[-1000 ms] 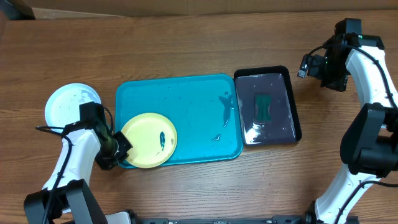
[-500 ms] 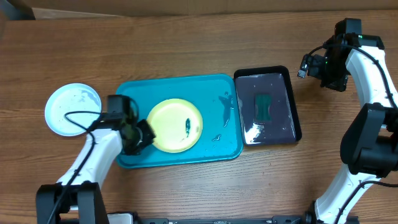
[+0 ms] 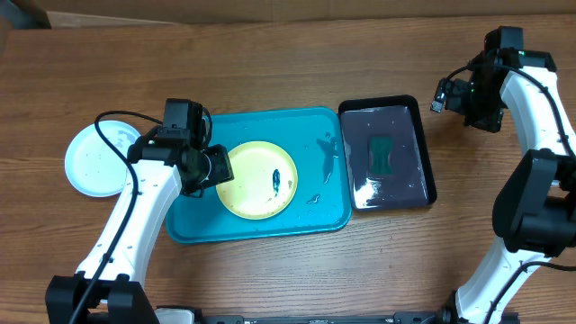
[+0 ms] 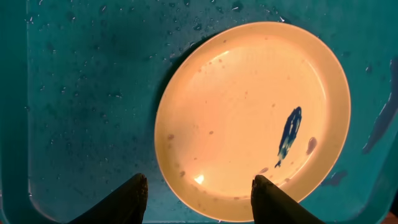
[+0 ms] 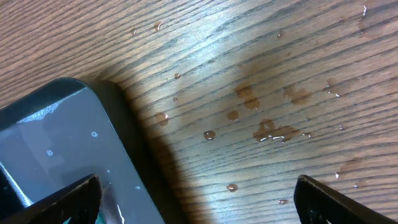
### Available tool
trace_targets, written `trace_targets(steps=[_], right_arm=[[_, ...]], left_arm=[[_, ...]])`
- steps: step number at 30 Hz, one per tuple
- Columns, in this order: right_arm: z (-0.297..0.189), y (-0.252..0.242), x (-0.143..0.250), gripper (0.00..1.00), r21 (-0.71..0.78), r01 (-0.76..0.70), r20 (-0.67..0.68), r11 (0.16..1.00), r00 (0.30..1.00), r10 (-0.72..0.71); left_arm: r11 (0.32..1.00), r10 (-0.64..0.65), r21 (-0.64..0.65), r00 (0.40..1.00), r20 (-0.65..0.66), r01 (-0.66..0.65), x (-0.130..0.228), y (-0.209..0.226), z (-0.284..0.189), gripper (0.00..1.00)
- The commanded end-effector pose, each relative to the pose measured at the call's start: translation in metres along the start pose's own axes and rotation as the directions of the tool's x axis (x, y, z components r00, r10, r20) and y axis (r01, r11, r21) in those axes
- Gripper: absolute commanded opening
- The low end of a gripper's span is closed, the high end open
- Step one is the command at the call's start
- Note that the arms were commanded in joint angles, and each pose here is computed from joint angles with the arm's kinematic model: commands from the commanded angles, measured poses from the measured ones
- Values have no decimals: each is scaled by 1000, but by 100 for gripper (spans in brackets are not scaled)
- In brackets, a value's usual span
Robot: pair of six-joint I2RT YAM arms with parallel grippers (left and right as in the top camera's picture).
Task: Clean dirty plates on tray and stack at the side
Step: 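Slide the gripped yellow plate to the tray center with the left gripper, then reach the right gripper into the black basin and grasp the green sponge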
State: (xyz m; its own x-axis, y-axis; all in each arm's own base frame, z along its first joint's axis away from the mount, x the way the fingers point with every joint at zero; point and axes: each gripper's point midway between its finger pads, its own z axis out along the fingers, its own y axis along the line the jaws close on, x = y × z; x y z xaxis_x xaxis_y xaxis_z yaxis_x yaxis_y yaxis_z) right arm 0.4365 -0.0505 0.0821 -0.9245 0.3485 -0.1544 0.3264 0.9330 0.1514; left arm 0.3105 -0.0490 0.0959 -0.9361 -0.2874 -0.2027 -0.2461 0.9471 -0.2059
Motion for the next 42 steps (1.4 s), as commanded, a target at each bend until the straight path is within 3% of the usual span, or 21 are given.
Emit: trace_targets(steps=[1, 4, 8, 9, 11, 13, 17, 23, 31, 37, 38, 41, 42], right_arm=[[-11, 3, -9, 100, -11, 2, 47, 1000, 999, -1], [-14, 28, -18, 100, -150, 8, 73, 989, 997, 3], [-26, 71, 8, 96, -408, 19, -36, 913, 999, -37], [-31, 77, 14, 81, -451, 31, -53, 892, 997, -61], [-34, 81, 29, 61, -474, 5, -114, 881, 991, -67], [-34, 82, 46, 59, -445, -8, -176, 896, 981, -79], [-24, 81, 79, 66, -301, 71, -261, 951, 953, -154], [-1, 82, 92, 70, 12, 210, -240, 978, 950, -201], [34, 114, 119, 69, 35, 327, -213, 944, 926, -312], [65, 111, 133, 68, 63, 353, -195, 934, 922, -335], [68, 110, 133, 60, 66, 353, -190, 933, 923, -335], [68, 109, 133, 10, 68, 351, -188, 934, 924, -334], [65, 110, 132, 4, 67, 351, -184, 934, 924, -334]], left_arm=[[997, 65, -29, 998, -7, -65, -2, 5, 2, 55], [997, 64, -35, 998, -25, -65, 0, 6, 7, 56], [997, 62, -40, 997, -41, -64, 1, 7, 12, 56], [997, 61, -38, 997, -43, -63, 1, 7, 13, 56], [997, 59, -38, 997, -44, -61, 1, 7, 14, 56], [997, 58, -41, 997, -49, -60, 2, 7, 15, 56], [997, 55, -45, 996, -64, -58, 2, 8, 21, 56], [997, 47, -61, 992, -114, -54, 8, 12, 35, 56], [996, 42, -75, 989, -141, -53, 11, 15, 43, 56], [996, 42, -75, 989, -142, -53, 11, 15, 43, 56], [996, 42, -75, 989, -142, -53, 11, 15, 43, 56], [996, 42, -75, 989, -141, -53, 11, 15, 43, 56], [996, 42, -76, 989, -141, -53, 11, 15, 43, 57]])
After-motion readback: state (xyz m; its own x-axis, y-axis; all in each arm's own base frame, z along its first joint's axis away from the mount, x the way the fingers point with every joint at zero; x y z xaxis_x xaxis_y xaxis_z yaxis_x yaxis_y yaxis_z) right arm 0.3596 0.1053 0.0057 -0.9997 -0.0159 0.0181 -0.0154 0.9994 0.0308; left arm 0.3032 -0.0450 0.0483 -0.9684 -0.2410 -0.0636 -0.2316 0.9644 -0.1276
